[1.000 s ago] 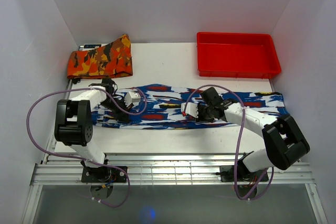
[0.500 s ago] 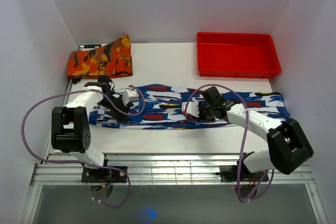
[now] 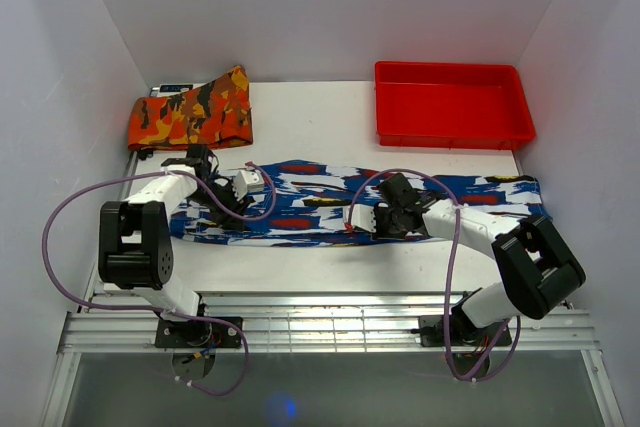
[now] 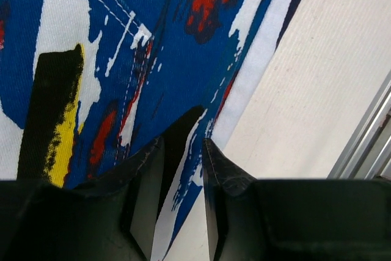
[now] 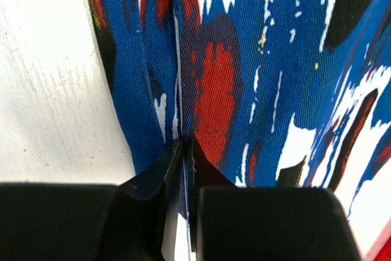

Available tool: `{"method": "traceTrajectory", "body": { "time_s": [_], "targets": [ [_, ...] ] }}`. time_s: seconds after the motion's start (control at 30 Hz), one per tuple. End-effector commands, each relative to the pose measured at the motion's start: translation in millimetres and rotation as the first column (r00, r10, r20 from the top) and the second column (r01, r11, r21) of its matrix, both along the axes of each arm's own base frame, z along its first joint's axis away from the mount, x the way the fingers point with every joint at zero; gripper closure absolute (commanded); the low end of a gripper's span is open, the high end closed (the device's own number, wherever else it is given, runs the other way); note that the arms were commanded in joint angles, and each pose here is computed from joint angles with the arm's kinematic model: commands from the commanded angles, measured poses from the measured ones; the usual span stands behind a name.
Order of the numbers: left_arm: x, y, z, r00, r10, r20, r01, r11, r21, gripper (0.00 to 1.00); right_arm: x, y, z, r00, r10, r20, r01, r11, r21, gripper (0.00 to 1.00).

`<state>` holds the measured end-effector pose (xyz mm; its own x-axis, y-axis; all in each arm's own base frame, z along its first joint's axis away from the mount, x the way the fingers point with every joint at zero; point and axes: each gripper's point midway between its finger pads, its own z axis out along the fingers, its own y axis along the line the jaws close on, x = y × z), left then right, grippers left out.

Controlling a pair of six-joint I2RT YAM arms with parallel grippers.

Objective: Fold and stack the trousers
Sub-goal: Fold the trousers

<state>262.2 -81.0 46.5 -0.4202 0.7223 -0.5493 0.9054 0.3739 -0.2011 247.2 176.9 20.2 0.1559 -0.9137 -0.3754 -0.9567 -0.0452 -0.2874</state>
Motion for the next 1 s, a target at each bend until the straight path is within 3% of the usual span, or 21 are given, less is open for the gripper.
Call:
{"method": "traceTrajectory", "body": {
  "time_s": [0.0, 0.17, 0.5, 0.63, 0.73, 0.77, 0.87, 0.97],
  "targets": [
    [4, 1, -4, 1.0, -0.006, 0.029, 0.006, 1.0, 0.006, 0.6, 1, 2, -2, 1.0, 0.009, 0.016, -0.009, 1.0, 0.002, 0.92],
    [-3, 5, -10, 0.998, -0.051, 0.032, 0.05, 0.998, 0.028, 0.65, 6, 6, 11, 1.0, 0.0, 0.02, 0.0, 1.0, 0.011, 0.92],
    [-18, 5, -18, 0.989, -0.137, 0.051, 0.135, 0.99, 0.049, 0.54, 6, 10, 22, 1.0, -0.001, 0.014, 0.001, 1.0, 0.029, 0.92],
    [-19, 9, -23, 0.987, -0.147, 0.057, 0.143, 0.987, 0.075, 0.54, 5, 12, 29, 1.0, 0.004, 0.007, -0.005, 0.999, 0.041, 0.92],
    [-17, 11, -26, 0.988, -0.144, 0.05, 0.14, 0.986, 0.087, 0.76, 4, 13, 32, 1.0, 0.005, 0.004, -0.005, 0.999, 0.045, 0.92],
    [-18, 11, -27, 0.989, -0.144, 0.044, 0.14, 0.986, 0.086, 0.87, 4, 12, 33, 1.0, 0.006, 0.004, -0.006, 0.999, 0.043, 0.92],
    [-17, 11, -27, 0.988, -0.147, 0.045, 0.143, 0.986, 0.085, 0.98, 1, 10, 33, 1.0, 0.01, -0.007, -0.009, 0.999, 0.032, 0.92],
    [-19, 11, -27, 0.987, -0.154, 0.042, 0.15, 0.985, 0.086, 1.0, 1, 5, 29, 1.0, 0.0, -0.007, 0.0, 1.0, 0.008, 0.91]
  ]
}}
